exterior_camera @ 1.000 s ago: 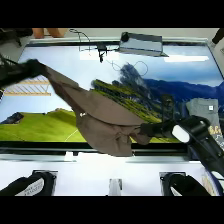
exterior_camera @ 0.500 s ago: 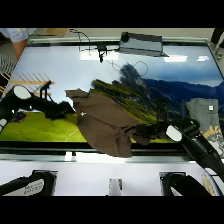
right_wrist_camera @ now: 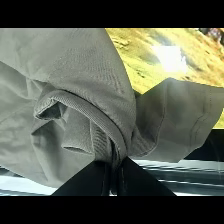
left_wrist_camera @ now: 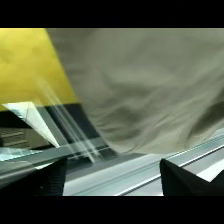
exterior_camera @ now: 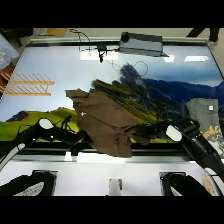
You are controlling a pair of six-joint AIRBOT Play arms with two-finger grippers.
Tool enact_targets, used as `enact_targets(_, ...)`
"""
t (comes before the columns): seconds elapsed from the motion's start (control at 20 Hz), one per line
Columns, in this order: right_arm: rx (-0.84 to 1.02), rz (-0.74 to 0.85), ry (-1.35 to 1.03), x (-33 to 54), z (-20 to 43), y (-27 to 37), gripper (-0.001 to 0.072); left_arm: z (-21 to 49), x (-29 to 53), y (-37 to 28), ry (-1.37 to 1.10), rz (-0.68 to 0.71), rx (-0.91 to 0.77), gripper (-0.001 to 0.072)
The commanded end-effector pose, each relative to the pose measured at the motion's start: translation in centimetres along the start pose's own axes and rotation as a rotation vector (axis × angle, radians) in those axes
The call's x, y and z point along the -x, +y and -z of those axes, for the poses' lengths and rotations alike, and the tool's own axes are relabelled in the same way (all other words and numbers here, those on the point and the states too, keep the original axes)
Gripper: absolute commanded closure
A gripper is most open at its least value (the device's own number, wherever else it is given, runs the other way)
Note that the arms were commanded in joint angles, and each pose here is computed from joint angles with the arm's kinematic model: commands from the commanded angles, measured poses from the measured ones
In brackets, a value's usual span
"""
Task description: Fold the shirts.
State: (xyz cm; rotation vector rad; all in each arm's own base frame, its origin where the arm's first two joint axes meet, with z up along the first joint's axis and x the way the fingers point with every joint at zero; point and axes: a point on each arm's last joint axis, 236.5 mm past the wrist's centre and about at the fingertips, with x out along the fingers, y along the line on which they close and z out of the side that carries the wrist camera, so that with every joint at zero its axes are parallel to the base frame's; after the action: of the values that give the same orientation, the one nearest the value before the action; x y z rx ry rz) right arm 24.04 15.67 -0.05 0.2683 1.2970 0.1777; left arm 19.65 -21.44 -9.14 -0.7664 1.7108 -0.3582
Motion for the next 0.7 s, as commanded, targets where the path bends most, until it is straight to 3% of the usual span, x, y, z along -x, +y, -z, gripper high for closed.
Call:
enact_targets(0.0,-0.004,-0.006,0.004,0.0,0.1,0.2,0.0678,-1.0,-2.4,-0.7,-0.1,-0.001,0.059,0.0013)
enact_targets(0.05,-0.005,-0.009,0.005,0.0,0.1,0.2,0.0678,-1.4,-2.7,-1.4,-0.122,0.022,0.069,0.0016)
enact_targets(0.1,-0.006,-0.009,0.005,0.0,0.1,0.2,0.0678,-1.7,-2.9,-2.2,-0.147,0.046,0.08,0.0098)
enact_targets(0.2,-0.005,-0.009,0.005,0.0,0.1,0.2,0.0678,-2.3,-3.2,-2.9,-0.19,0.059,0.091,0.0197)
enact_targets(0.3,-0.005,-0.009,0.004,0.0,0.1,0.2,0.0678,-2.9,-3.2,-3.0,-0.221,0.06,0.088,0.0585)
enact_targets(0.35,0.006,-0.007,0.003,0.0,0.1,0.1,0.0678,-3.3,-2.8,-3.4,-0.235,0.066,0.052,0.0672)
enact_targets(0.45,0.058,0.001,-0.018,0.6,-0.4,0.1,0.0679,-4.6,0.1,-7.3,-0.32,0.113,-0.215,0.0676)
enact_targets(0.55,0.139,0.057,-0.14,3.8,-3.4,-0.6,0.068,-5.7,7.6,-14.4,-0.521,0.165,-0.641,0.0677)
enact_targets(0.65,0.228,0.142,-0.402,11.2,-9.1,-1.0,0.068,-6.0,20.2,-21.0,-0.83,0.199,-0.82,0.0676)
